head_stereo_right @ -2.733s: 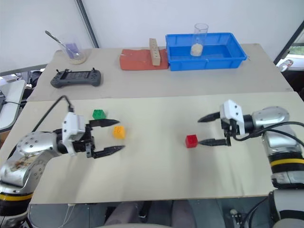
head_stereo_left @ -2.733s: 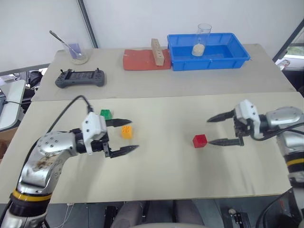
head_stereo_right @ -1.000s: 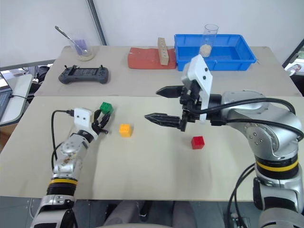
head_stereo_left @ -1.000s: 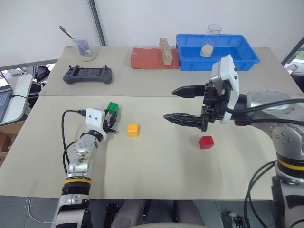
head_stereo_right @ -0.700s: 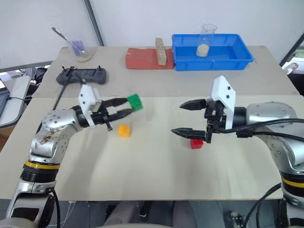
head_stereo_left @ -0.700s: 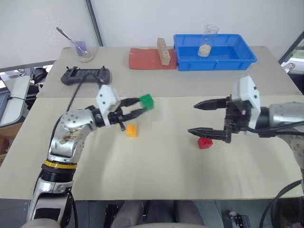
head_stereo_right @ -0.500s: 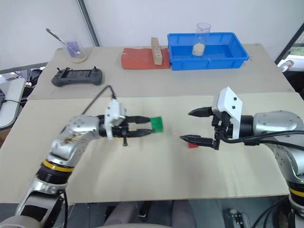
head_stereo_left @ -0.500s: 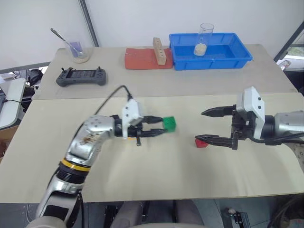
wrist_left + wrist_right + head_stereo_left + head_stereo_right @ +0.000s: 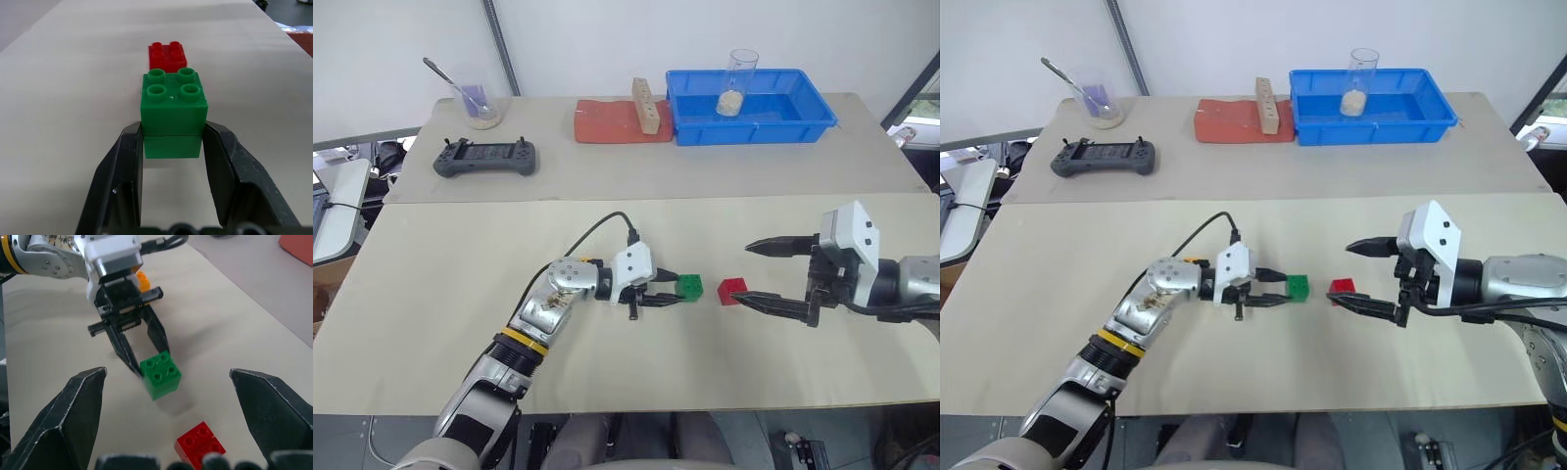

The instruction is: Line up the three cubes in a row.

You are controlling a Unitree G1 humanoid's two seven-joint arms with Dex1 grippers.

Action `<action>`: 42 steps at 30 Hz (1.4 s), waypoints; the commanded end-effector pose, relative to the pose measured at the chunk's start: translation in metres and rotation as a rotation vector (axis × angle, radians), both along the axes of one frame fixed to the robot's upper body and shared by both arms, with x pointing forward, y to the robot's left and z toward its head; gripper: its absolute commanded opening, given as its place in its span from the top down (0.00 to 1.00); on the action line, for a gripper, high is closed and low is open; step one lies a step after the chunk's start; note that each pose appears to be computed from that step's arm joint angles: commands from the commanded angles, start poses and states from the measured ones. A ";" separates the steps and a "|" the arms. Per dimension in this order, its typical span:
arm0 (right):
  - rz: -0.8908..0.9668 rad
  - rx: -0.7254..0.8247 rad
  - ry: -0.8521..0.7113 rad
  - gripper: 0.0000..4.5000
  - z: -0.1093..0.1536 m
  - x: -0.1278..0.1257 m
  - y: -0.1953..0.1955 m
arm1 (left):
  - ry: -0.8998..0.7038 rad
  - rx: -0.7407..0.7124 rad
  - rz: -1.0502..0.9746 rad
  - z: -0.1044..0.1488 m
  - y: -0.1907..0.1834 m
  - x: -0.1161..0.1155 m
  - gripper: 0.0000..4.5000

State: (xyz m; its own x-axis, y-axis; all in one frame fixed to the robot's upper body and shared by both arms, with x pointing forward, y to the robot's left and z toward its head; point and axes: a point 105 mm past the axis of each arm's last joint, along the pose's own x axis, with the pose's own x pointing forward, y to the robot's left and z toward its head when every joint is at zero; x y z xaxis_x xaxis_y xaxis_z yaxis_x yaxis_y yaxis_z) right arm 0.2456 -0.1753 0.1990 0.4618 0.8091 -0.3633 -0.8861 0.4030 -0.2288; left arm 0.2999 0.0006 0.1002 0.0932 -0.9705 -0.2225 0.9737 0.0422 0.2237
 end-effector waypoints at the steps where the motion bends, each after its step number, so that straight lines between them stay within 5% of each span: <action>1: 0.031 -0.056 -0.038 0.00 0.003 -0.007 -0.002 | -0.039 0.009 -0.029 0.002 -0.008 -0.001 0.72; 28: 0.020 -0.054 -0.059 0.00 0.005 -0.002 -0.002 | -0.048 0.035 0.007 -0.014 -0.020 0.005 0.72; 35: 0.021 -0.048 -0.056 0.00 0.003 0.000 -0.002 | -0.043 0.028 -0.011 -0.008 -0.017 0.001 0.01; 42: 0.036 -0.037 -0.058 0.00 0.003 0.005 0.002 | -0.142 -0.013 0.013 0.023 -0.005 -0.003 0.01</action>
